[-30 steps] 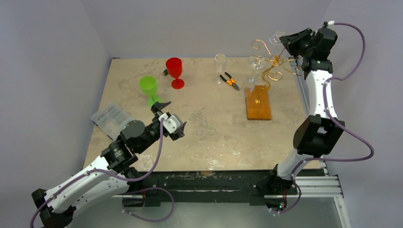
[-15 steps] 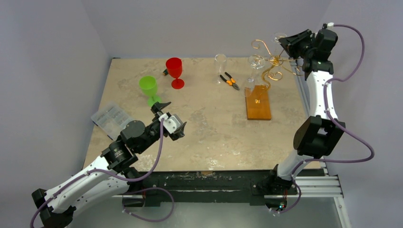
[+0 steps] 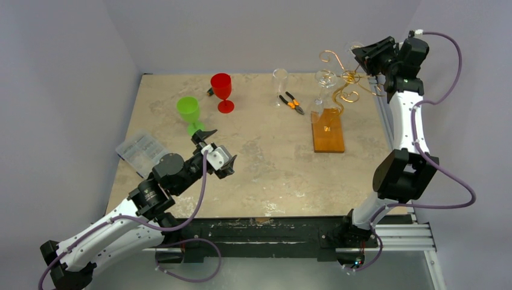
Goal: Place the wine glass upside down on the wine glass rack
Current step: Turn the wine glass upside down at the wine rack.
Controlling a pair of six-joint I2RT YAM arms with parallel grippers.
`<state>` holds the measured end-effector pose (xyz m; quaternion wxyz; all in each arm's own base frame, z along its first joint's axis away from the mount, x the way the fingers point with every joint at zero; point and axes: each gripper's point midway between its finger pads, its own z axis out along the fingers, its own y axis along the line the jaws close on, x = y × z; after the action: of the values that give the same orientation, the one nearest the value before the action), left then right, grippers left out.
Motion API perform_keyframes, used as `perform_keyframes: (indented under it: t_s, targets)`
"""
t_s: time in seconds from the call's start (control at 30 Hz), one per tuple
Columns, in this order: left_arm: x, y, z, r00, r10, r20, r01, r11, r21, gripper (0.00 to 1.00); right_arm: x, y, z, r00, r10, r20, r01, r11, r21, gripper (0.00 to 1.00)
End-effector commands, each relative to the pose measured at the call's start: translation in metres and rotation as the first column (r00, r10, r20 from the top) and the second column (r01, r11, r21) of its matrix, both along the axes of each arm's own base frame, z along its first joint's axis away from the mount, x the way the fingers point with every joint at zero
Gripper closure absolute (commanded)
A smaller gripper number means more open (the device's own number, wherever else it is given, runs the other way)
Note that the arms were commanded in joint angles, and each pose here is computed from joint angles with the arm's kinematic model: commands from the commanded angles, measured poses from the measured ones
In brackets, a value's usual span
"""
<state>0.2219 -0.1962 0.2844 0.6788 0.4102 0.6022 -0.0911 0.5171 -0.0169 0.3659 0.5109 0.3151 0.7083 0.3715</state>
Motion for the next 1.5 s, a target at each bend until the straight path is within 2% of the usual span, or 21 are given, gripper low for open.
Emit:
perform_keyframes:
  t_s: [0.0,0.43,0.77,1.17,1.33,1.47]
  targets:
    - [-0.001,-0.001,0.014,0.999,-0.01,0.038,0.012,0.999,-0.036,0.03,-0.017,0.006,0.04,0.995,0.019,0.097,-0.018,1.0,-0.011,0.65]
    - [-0.002,0.0,0.015,0.999,-0.012,0.042,0.013,0.999,-0.04,0.02,-0.028,0.007,0.043,0.995,0.025,0.094,-0.025,1.0,0.0,0.5]
    - [-0.002,0.001,0.017,0.999,-0.01,0.046,0.012,0.999,-0.045,0.03,-0.035,0.009,0.045,0.995,0.033,0.096,-0.033,0.999,0.005,0.5]
    - [-0.003,0.002,0.019,0.999,-0.009,0.049,0.011,0.999,-0.053,0.02,-0.059,0.017,0.08,0.981,0.084,0.177,-0.085,0.996,-0.002,0.5]
    - [-0.004,0.003,0.02,0.999,-0.006,0.043,0.009,0.998,-0.067,0.02,-0.079,0.025,0.102,0.959,0.14,0.248,-0.125,0.989,-0.075,0.49]
    - [-0.002,0.0,0.023,1.0,-0.003,0.011,0.005,0.995,-0.1,0.02,-0.104,0.039,0.129,0.902,0.252,0.35,-0.184,0.959,-0.216,0.49]
